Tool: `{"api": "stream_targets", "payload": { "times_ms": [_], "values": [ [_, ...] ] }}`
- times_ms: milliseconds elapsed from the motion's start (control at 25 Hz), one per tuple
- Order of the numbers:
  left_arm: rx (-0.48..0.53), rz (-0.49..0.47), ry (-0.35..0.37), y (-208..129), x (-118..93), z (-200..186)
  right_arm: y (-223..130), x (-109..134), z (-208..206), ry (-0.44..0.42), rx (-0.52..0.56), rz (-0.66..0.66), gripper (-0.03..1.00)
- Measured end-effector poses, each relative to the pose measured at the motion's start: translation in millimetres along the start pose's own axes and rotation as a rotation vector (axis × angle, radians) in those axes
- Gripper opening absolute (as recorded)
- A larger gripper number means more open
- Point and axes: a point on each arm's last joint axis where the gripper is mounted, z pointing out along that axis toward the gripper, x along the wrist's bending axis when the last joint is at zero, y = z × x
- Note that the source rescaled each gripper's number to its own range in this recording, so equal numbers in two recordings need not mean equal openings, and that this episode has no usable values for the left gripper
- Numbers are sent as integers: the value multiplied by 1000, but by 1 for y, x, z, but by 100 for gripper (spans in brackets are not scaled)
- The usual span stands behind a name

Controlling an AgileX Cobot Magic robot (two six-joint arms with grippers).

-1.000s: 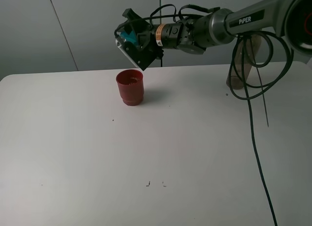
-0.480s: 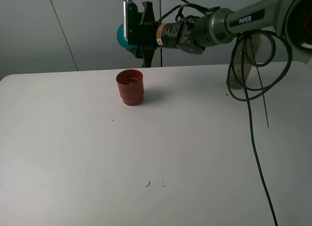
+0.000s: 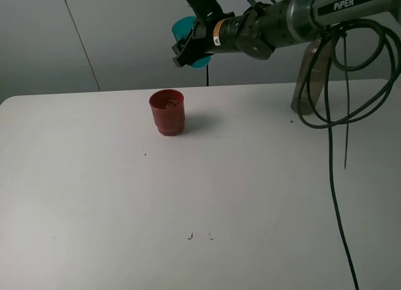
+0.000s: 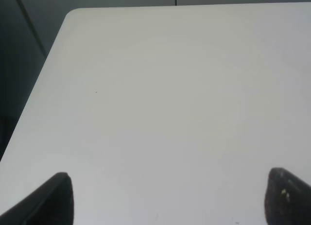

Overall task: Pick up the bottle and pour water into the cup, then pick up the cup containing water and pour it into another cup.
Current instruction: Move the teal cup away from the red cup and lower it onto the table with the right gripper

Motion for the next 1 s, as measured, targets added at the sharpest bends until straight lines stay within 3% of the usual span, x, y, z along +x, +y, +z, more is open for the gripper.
{"api": "stream_targets", "payload": {
  "times_ms": [560, 760, 1000],
  "values": [
    [0, 0, 0, 0, 0, 0, -52, -27, -108, -116, 157, 328, 10],
    [0, 0, 0, 0, 0, 0, -82, -22, -139, -123, 126, 408, 10],
    [0, -2, 0, 0, 0, 0, -117, -5, -160, -146, 54, 355, 10]
  ]
}}
